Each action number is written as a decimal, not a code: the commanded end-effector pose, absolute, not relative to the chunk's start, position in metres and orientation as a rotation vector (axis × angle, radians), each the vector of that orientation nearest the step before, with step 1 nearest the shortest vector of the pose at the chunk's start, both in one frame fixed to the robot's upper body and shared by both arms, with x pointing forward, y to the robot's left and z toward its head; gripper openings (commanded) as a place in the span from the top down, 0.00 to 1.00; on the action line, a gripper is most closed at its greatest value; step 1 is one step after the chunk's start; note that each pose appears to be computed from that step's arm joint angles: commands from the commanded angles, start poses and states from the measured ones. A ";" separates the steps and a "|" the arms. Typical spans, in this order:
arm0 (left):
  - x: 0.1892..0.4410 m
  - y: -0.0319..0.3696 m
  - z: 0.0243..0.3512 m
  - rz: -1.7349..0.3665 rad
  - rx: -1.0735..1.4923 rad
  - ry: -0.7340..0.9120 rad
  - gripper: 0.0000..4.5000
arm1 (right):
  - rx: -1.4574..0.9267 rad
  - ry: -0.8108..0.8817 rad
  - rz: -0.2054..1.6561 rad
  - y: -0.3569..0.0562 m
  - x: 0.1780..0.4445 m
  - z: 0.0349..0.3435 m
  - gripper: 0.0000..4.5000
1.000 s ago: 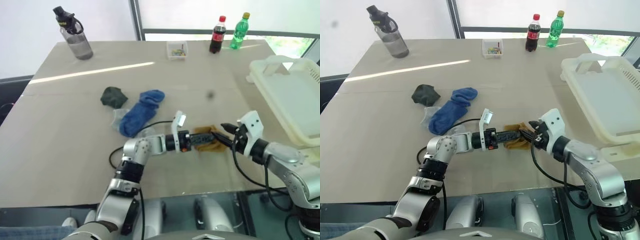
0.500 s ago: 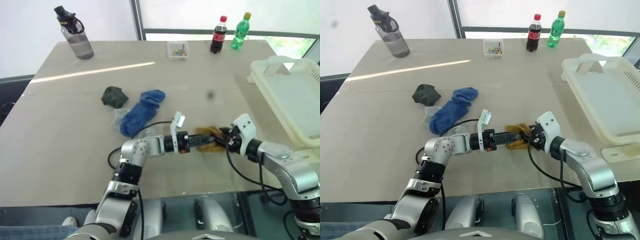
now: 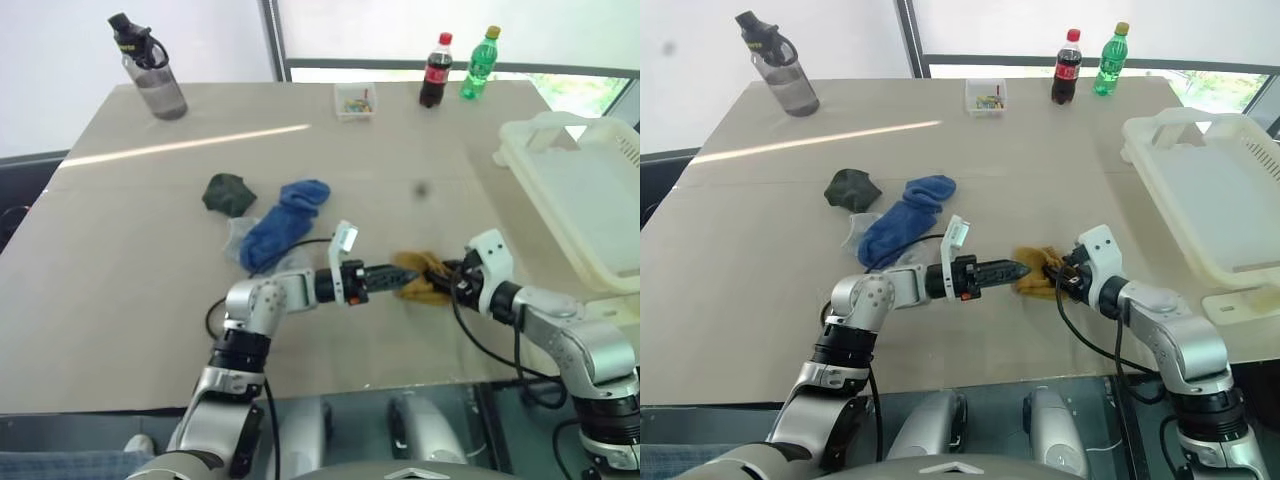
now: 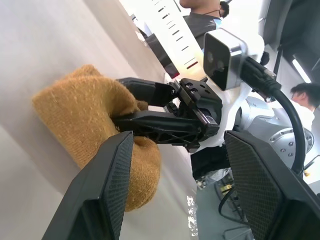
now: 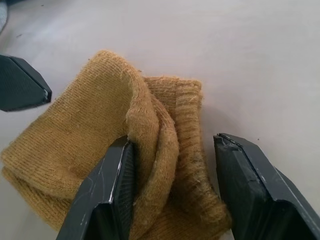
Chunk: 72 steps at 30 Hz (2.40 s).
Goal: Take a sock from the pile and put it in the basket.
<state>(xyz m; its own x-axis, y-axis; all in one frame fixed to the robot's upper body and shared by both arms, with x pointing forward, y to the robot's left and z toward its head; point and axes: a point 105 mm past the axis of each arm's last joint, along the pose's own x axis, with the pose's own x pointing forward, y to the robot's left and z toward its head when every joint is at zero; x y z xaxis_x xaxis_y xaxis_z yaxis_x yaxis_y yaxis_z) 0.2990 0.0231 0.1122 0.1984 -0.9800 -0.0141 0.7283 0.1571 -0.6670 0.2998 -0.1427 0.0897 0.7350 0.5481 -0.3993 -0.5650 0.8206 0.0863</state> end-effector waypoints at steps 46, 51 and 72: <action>0.287 0.121 0.196 -1.416 0.709 0.263 0.31 | 0.117 0.411 0.825 -0.121 0.288 0.126 0.99; 0.289 0.120 0.199 -1.418 0.702 0.241 0.31 | 0.169 0.402 0.787 -0.137 0.289 0.162 0.99; 0.300 0.108 0.208 -1.391 0.700 0.130 0.31 | 0.401 0.183 -0.278 -0.394 0.335 0.235 0.99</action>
